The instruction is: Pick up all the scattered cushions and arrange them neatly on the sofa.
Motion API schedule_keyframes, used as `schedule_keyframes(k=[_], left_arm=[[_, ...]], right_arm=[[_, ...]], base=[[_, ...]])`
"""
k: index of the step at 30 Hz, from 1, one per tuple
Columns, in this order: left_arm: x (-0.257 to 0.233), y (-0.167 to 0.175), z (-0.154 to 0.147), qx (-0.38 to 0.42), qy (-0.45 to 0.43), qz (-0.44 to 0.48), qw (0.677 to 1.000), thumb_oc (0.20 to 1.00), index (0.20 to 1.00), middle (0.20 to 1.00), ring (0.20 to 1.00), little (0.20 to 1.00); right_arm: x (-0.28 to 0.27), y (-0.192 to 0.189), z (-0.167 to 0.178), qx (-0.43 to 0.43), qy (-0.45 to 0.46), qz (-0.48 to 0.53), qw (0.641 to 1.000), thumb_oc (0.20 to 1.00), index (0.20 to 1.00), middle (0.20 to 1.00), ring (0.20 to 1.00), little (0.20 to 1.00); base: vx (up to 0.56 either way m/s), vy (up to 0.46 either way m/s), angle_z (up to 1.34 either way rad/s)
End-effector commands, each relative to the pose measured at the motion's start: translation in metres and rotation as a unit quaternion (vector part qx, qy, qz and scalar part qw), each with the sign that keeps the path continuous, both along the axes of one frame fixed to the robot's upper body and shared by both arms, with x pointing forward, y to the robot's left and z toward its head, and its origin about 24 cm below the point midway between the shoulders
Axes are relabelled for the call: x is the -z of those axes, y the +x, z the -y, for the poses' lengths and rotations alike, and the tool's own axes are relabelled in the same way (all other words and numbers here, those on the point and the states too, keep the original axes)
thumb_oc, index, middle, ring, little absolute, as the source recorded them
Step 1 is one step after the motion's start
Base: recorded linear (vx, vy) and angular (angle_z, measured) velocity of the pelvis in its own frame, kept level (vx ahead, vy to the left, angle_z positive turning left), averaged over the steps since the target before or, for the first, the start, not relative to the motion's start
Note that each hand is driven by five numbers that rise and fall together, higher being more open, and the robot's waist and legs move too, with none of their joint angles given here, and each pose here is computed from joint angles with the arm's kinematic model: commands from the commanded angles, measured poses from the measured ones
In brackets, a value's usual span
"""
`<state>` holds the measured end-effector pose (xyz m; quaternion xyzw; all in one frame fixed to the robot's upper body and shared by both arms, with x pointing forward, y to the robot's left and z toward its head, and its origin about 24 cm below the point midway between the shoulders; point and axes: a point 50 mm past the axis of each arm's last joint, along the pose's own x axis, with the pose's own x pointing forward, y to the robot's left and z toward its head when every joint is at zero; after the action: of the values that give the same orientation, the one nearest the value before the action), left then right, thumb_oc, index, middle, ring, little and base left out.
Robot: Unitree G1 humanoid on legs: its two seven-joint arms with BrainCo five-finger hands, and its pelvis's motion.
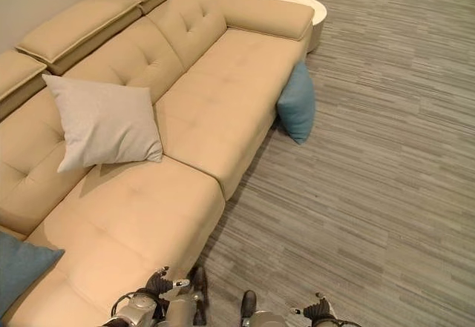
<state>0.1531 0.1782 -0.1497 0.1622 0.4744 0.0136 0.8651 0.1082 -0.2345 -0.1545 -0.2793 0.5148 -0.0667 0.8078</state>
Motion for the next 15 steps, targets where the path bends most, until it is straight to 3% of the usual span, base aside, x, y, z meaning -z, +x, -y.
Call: schedule_keyframes(k=[1,8,15], left_arm=[[0.006,-0.015,-0.003,0.014,0.021,-0.025,0.999,1.0,1.0,1.0,1.0,1.0],[0.003,-0.013,-0.013,-0.008,0.029,-0.015,0.999,1.0,1.0,1.0,1.0,1.0],[0.004,-0.015,-0.016,-0.004,0.037,-0.018,0.999,1.0,1.0,1.0,1.0,1.0]], right_arm=[[-0.002,-0.001,0.003,0.006,-0.007,0.012,1.0,1.0,1.0,1.0,1.0,1.0],[-0.008,0.026,-0.01,-0.057,-0.009,0.04,0.998,1.0,1.0,1.0,1.0,1.0],[-0.014,0.042,-0.014,-0.082,-0.011,0.064,0.995,1.0,1.0,1.0,1.0,1.0]], base=[[0.27,0.099,-0.41],[0.25,0.171,-0.03],[0.17,-0.022,0.45]])
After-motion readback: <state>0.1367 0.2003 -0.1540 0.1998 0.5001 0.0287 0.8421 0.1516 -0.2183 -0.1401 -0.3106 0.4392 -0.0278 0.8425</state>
